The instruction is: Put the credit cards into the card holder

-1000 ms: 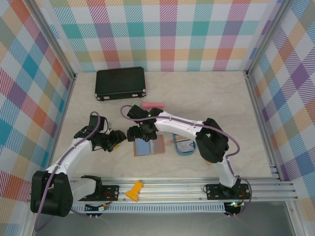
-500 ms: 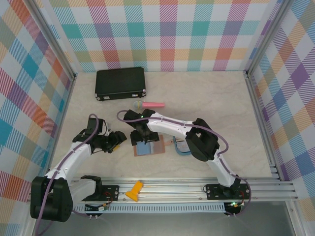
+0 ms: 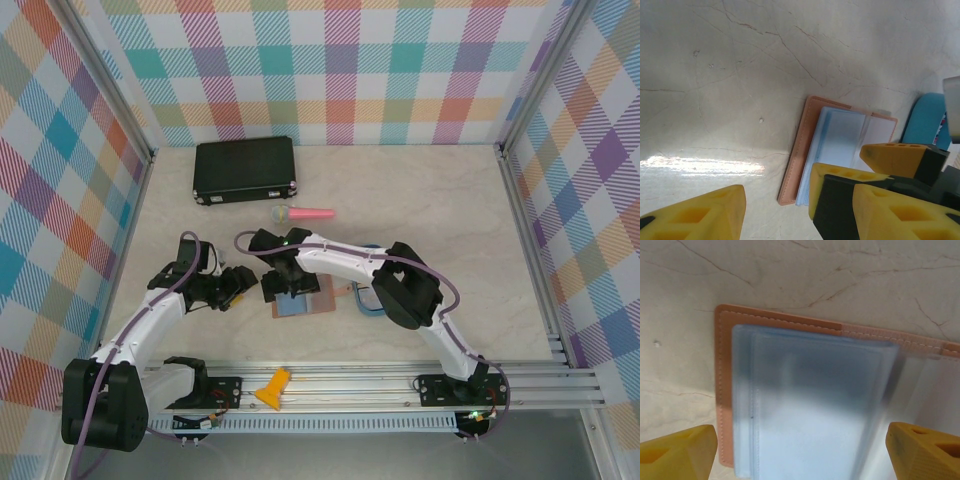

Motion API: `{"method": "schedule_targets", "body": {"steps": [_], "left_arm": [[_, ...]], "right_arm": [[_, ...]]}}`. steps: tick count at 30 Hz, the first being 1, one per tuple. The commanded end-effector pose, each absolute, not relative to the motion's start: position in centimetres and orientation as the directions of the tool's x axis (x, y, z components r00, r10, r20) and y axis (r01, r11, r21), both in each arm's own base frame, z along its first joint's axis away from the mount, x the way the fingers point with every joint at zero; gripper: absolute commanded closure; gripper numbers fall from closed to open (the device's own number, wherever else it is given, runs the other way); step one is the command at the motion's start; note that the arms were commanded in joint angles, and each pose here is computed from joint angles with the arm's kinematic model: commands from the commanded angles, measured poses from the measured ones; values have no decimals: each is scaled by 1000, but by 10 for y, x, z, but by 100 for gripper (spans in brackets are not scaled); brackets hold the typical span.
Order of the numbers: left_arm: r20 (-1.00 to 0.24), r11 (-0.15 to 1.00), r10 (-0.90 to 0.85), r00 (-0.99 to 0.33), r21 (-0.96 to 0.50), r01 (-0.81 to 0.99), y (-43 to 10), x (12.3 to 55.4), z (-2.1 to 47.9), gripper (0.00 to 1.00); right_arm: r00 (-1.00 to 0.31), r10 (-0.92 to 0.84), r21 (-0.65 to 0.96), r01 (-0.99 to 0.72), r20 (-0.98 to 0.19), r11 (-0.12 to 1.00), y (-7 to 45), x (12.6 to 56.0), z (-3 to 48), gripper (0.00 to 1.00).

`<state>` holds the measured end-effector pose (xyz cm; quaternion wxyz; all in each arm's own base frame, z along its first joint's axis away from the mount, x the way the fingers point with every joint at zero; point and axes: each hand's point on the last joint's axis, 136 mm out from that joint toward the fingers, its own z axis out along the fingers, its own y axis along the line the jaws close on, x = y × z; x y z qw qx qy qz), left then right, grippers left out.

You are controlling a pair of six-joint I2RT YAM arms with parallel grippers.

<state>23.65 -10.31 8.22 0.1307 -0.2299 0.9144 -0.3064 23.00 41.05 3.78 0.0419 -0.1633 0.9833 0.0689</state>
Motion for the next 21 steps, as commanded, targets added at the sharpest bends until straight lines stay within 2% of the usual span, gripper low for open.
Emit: {"method": "schedule_targets", "body": {"steps": [1, 9, 21], "left_arm": [[-94, 694, -502, -860, -638, -335, -104, 237, 82, 41], [-87, 704, -509, -856, -614, -356, -100, 234, 79, 41], [-89, 704, -506, -858, -617, -352, -100, 234, 78, 41]], "right_arm": [[-940, -318, 115, -332, -123, 936, 411, 228, 50, 13], [-946, -302, 62, -311, -120, 948, 410, 231, 40, 11], [-942, -316, 67, -325, -116, 943, 417, 233, 34, 12]]}}
